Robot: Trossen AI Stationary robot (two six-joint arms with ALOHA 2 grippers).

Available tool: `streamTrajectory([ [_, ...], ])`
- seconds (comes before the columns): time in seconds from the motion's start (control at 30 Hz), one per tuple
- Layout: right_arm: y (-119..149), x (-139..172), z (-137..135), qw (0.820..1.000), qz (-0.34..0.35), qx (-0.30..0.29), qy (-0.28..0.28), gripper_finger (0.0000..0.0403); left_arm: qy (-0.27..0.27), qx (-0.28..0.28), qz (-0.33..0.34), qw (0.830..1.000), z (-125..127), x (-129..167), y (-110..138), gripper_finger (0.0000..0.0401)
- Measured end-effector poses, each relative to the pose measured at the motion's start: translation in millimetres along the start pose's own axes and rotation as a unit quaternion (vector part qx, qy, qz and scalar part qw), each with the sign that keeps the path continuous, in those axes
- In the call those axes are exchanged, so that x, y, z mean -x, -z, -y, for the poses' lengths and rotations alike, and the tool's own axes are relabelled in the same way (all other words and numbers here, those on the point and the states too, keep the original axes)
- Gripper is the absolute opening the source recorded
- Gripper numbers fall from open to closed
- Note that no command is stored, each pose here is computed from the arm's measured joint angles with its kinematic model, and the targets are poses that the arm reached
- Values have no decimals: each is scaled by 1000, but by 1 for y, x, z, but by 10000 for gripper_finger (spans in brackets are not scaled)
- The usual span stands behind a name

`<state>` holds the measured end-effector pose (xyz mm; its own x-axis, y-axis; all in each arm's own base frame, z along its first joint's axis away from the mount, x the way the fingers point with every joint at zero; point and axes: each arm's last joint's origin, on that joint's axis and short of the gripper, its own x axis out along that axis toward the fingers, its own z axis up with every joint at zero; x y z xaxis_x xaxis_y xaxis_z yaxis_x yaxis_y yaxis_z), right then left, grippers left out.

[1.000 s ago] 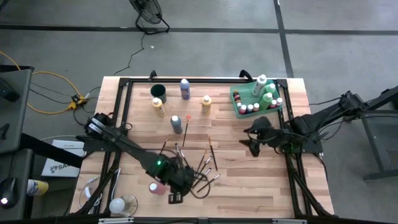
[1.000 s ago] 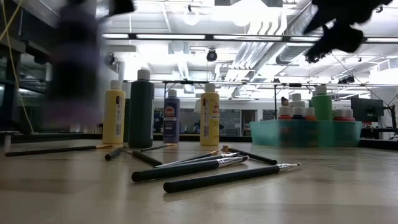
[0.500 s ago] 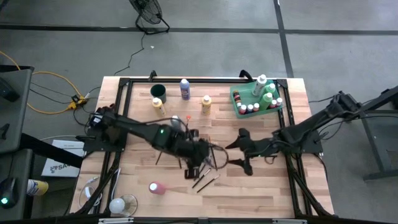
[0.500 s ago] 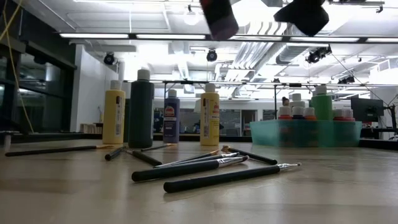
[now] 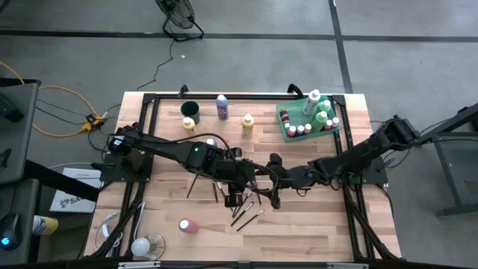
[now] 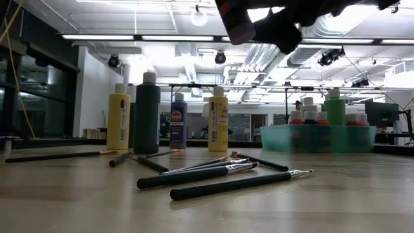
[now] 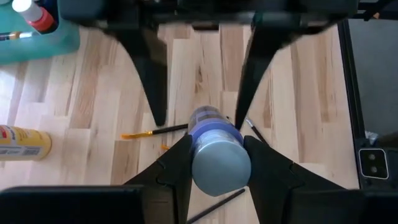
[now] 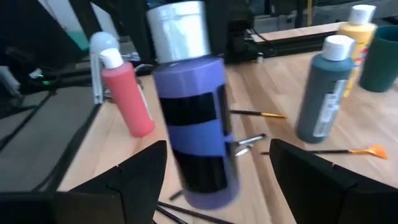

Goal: Pick & Place Paint Supplies
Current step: Put the small purple paint bottle into the green bin

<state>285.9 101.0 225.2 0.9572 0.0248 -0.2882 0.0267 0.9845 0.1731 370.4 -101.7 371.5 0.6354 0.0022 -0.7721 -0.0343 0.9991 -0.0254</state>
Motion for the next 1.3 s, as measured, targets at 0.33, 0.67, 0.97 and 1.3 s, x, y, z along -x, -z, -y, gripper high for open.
streamTrajectory([
  [0.33, 2, -8, 0, 1000, 14, -8, -9, 221, -7, 0, 2, 1000, 0, 0, 0, 120],
  [0.67, 1, -7, 0, 1000, 16, -9, -11, 101, -6, 0, 3, 1000, 0, 0, 0, 120],
  [0.97, -14, 0, 3, 997, 58, -49, 10, 105, -34, -1, 35, 999, -15, 35, -1, 143],
  [1.3, -50, 31, 23, 990, 118, -70, 26, 102, -72, -22, 87, 993, -31, 69, -4, 142],
])
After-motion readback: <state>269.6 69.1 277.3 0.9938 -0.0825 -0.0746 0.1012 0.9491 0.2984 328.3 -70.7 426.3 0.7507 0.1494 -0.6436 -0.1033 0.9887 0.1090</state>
